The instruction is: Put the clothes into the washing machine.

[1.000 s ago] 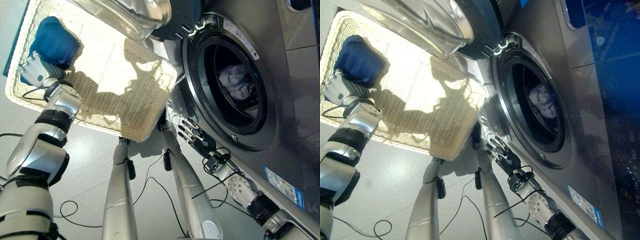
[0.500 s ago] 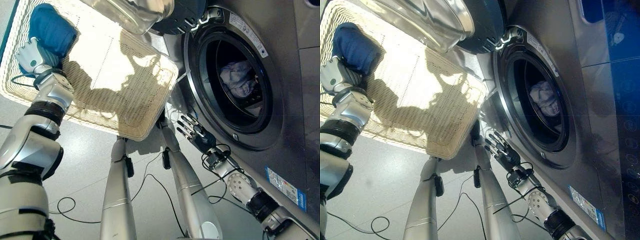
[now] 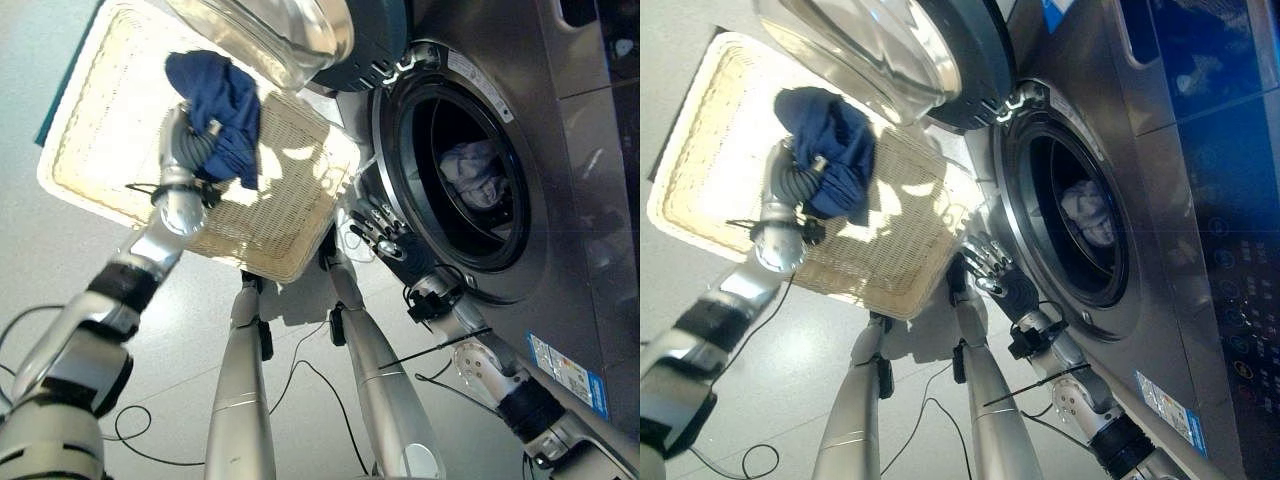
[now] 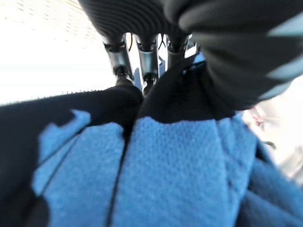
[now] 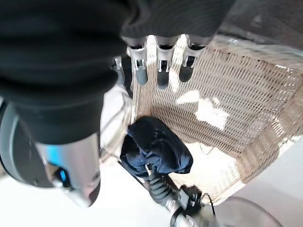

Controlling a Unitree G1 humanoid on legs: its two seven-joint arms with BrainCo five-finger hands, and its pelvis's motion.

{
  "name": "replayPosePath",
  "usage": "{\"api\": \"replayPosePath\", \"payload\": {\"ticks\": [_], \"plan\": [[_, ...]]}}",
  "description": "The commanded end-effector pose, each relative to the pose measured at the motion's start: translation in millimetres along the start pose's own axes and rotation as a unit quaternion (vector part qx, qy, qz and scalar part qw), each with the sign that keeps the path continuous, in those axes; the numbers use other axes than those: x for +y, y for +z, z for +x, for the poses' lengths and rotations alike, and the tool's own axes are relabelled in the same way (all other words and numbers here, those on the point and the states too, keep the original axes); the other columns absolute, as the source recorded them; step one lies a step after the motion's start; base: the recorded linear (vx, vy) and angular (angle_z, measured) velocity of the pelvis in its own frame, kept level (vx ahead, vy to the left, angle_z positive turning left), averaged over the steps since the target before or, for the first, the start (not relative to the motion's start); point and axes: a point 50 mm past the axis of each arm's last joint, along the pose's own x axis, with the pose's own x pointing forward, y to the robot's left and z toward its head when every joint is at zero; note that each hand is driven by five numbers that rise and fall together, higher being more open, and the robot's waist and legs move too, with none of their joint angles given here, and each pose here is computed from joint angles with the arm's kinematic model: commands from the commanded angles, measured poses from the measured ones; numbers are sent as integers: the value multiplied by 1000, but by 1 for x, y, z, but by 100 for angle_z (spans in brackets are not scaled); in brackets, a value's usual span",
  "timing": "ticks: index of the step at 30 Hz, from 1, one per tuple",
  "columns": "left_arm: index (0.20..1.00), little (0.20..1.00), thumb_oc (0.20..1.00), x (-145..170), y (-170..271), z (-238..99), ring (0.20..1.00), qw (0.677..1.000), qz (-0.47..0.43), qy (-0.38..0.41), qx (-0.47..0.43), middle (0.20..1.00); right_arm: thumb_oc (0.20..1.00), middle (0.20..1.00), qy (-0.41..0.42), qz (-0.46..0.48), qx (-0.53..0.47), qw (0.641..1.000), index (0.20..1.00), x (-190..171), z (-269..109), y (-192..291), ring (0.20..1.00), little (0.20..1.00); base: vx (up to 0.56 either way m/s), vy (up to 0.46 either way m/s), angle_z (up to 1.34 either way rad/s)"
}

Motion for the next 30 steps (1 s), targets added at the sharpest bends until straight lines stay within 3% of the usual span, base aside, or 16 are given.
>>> {"api": "replayPosePath", "payload": {"ticks": [1, 6, 9, 13, 21, 30], "plan": [[200, 200, 200, -19, 35, -12, 200, 992, -47, -61, -101, 200, 1000, 1000, 16, -47, -31, 998, 1000, 9, 2, 19, 1000, 1000, -24, -65, 8], [200, 200, 200, -54, 56, -42, 200, 968, -93, -188, -140, 200, 1000, 1000, 13, -44, -19, 999, 1000, 13, 11, 20, 1000, 1000, -19, -61, 14], [200, 200, 200, -61, 63, -49, 200, 956, -109, -224, -152, 200, 1000, 1000, 12, -48, -14, 999, 1000, 14, 14, 20, 1000, 1000, -20, -9, 7], [200, 200, 200, -76, 80, -64, 200, 920, -145, -312, -188, 200, 1000, 1000, 8, -47, 2, 999, 1000, 14, 17, 16, 1000, 1000, 0, 0, 0], [200, 200, 200, -88, 99, -80, 200, 867, -175, -413, -218, 200, 1000, 1000, 8, -33, 14, 999, 1000, 16, 19, 11, 1000, 1000, -5, 10, -3], [200, 200, 200, -103, 91, -89, 200, 839, -140, -492, -188, 200, 1000, 1000, 39, -21, 46, 998, 1000, 20, 20, 3, 1000, 1000, -8, 3, -5]]}}
